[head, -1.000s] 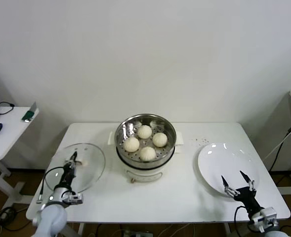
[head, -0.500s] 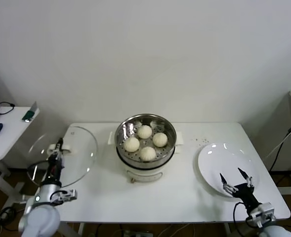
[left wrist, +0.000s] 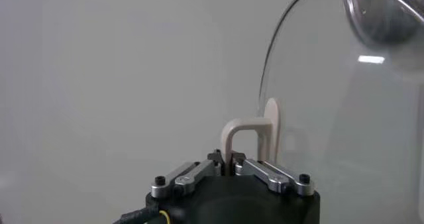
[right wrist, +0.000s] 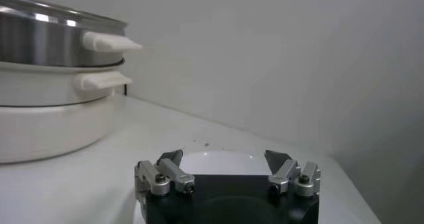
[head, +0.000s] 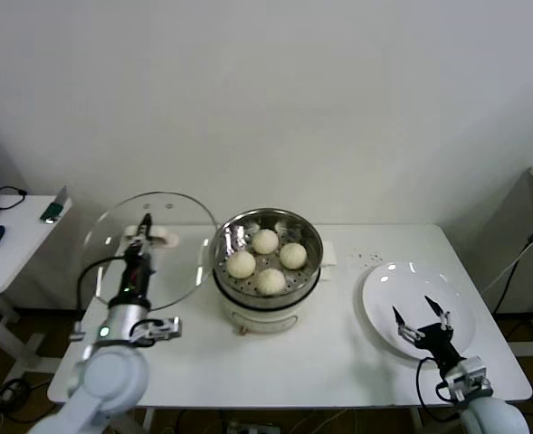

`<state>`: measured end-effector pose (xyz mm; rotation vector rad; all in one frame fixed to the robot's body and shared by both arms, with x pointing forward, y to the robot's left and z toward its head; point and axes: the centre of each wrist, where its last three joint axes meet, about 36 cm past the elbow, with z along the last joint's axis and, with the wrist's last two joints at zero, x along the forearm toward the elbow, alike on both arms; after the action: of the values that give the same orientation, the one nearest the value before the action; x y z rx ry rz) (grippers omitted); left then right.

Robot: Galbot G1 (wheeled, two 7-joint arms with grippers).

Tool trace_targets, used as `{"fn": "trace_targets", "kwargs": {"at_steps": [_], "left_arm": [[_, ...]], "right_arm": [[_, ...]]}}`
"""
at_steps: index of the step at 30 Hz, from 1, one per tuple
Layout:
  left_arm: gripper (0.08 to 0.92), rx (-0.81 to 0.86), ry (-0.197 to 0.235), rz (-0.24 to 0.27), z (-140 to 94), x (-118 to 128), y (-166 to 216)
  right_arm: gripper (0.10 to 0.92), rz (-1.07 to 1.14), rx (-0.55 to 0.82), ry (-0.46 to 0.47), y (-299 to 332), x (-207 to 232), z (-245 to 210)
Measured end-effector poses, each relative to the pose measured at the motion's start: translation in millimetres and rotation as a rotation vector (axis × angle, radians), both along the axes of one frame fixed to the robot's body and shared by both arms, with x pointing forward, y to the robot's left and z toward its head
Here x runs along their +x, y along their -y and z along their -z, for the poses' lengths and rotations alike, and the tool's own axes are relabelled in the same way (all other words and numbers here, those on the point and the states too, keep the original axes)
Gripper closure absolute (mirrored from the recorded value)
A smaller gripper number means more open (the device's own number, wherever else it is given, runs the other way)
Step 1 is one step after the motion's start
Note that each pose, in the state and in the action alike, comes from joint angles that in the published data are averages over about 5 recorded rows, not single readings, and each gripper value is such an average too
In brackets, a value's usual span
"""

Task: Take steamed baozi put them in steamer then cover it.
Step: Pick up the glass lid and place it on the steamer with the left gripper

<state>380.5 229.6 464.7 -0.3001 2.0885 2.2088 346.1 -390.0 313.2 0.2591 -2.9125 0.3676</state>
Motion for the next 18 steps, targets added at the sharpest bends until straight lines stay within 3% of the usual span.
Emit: {"fn": "trace_targets", "kwargs": {"at_steps": [9,18], "left_arm": [[0.849,-0.042,-0.091,0.065,-3.1,20.6,74.1],[0.849,-0.072,-0.155,0.094,4.4,42.0,136.8]], "right_arm": [[0.200,-0.006,-0.014,0.018,-3.0,11.3,-3.6],[0.200,-0.002,-0.023,0.019,-1.6,11.8,-2.4]]}}
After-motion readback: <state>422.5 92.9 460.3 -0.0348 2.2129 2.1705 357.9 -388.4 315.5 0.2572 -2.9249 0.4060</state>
